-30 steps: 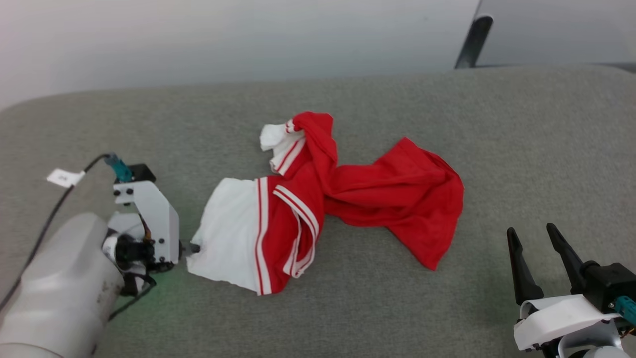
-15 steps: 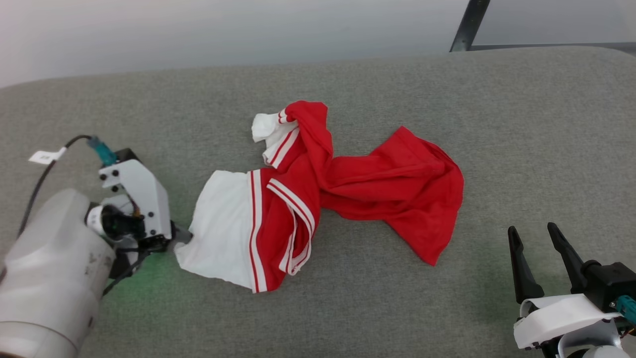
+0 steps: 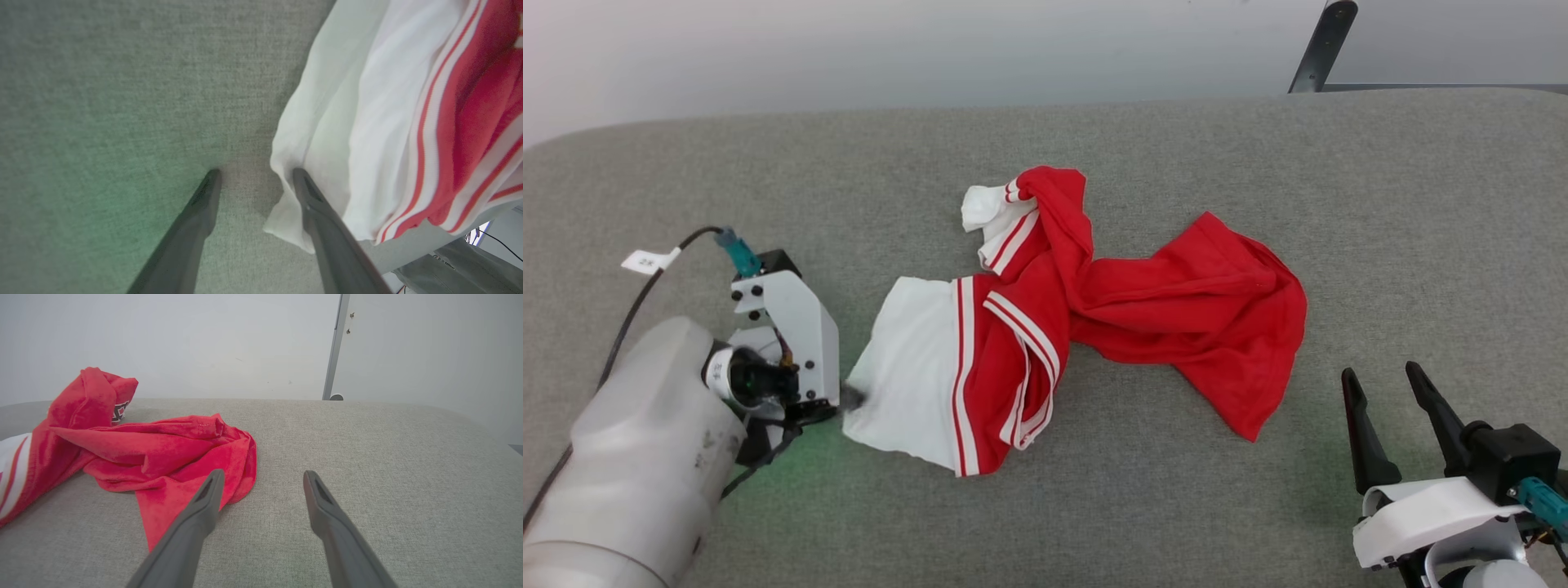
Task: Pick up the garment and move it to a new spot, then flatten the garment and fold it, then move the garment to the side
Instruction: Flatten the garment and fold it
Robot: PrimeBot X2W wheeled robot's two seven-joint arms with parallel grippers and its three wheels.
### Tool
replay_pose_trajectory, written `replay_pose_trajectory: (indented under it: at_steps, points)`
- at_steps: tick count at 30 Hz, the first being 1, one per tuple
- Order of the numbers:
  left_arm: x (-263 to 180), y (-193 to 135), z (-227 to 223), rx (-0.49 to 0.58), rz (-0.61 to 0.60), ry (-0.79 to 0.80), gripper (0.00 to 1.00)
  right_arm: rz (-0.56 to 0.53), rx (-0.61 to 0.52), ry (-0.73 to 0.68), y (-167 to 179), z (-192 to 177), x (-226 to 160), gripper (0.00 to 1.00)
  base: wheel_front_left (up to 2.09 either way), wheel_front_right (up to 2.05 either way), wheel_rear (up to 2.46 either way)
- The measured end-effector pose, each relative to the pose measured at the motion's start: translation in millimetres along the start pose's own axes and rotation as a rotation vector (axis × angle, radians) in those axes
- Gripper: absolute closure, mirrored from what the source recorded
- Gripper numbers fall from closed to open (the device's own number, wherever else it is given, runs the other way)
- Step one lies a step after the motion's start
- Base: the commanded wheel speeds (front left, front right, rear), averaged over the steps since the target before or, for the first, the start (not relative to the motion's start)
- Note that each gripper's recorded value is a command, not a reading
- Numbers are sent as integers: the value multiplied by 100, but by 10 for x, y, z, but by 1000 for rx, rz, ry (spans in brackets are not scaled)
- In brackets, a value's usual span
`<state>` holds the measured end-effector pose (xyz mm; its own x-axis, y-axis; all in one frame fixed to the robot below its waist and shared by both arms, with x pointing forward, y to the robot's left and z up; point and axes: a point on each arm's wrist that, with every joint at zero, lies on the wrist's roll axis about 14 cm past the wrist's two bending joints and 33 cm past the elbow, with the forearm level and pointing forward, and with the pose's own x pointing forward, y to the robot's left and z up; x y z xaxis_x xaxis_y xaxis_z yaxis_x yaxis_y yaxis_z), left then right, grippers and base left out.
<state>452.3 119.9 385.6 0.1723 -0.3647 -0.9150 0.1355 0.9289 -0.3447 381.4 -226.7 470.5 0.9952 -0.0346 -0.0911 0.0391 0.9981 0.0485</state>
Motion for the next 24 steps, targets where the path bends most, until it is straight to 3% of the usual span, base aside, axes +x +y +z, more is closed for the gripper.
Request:
replay_pose_trajectory:
  at_steps: [10, 21, 24]
  points:
    - [-182, 238, 34, 123, 151, -3, 100, -15, -2, -16, -69, 46, -39, 0, 0, 0, 0]
    - [-727, 1077, -223, 98, 444, 2, 100, -11, 5, -21, -54, 77, -87, 0, 0, 0, 0]
    - [-755, 1151, -353, 67, 462, 5, 100, -4, 5, -16, -34, 70, -107, 0, 0, 0, 0]
